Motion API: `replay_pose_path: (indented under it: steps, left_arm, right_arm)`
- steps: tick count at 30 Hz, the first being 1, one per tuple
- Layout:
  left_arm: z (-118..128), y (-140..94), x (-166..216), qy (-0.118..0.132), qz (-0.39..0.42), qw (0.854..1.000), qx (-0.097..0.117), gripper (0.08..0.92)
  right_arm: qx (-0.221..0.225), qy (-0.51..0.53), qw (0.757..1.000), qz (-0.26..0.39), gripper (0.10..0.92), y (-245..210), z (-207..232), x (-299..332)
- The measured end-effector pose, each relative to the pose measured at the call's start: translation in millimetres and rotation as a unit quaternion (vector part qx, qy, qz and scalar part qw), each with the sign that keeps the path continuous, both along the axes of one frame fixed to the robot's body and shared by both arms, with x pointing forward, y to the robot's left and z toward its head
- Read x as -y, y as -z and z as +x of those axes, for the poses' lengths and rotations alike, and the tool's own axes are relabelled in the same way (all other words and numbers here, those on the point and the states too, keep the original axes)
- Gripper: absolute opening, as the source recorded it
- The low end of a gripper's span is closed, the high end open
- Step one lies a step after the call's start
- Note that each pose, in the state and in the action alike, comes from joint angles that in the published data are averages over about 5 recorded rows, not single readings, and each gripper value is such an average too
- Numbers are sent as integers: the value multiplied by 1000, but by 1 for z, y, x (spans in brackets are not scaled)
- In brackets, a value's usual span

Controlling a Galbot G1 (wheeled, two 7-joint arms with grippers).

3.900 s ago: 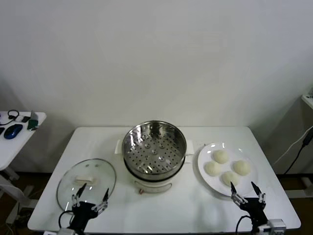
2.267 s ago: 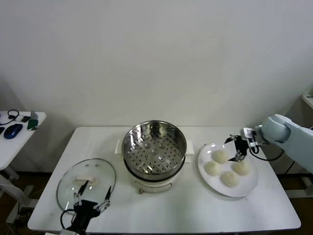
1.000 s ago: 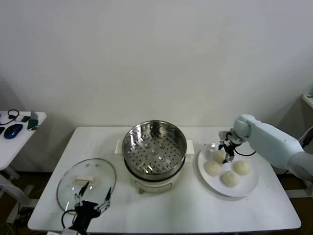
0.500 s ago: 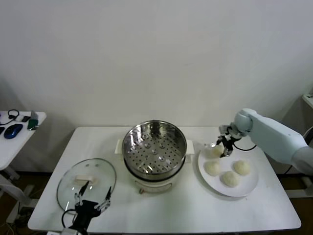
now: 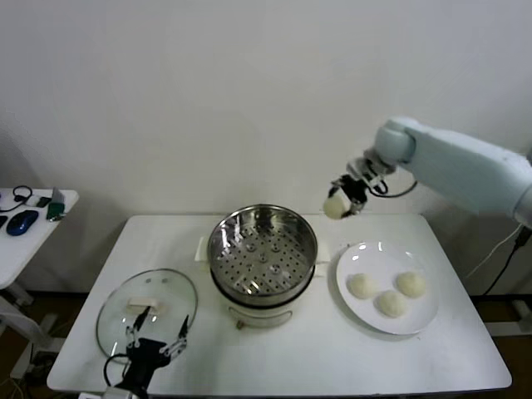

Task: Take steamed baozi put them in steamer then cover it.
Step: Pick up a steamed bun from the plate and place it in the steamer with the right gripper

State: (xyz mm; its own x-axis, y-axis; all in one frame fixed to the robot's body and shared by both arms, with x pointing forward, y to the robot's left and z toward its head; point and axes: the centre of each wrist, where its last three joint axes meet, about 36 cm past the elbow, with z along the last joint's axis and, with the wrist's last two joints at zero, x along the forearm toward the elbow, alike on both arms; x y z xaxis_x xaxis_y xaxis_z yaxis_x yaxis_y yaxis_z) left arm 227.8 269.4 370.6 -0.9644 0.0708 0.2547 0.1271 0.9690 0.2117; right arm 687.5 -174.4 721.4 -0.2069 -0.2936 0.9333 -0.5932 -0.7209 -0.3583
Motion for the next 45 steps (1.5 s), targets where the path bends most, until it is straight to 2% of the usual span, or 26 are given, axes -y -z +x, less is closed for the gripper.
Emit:
replay_pose_path:
  steps: [6,16,27,37,45]
  left_arm:
    - [1,0,1,2,-1,1000,1,823]
    - [-1,-1,0,2,0,1000,4,823]
    - [0,2,2,0,-3,1000,4,823]
    - [1,3,1,-2,-3,1000,4,823]
    - [-1,2,3,0,-3,1000,3,823]
  right_arm:
    - [14,-127,991,-42,670,4,-21,-64]
    - [31,-233,967,-93,674,63,-12,-110]
    - [40,-260,960,-97,670,119,17,-124]
    - [39,-261,961,-81,683,140,34,-132]
    - [23,-247,966,-67,816,116,37,-124]
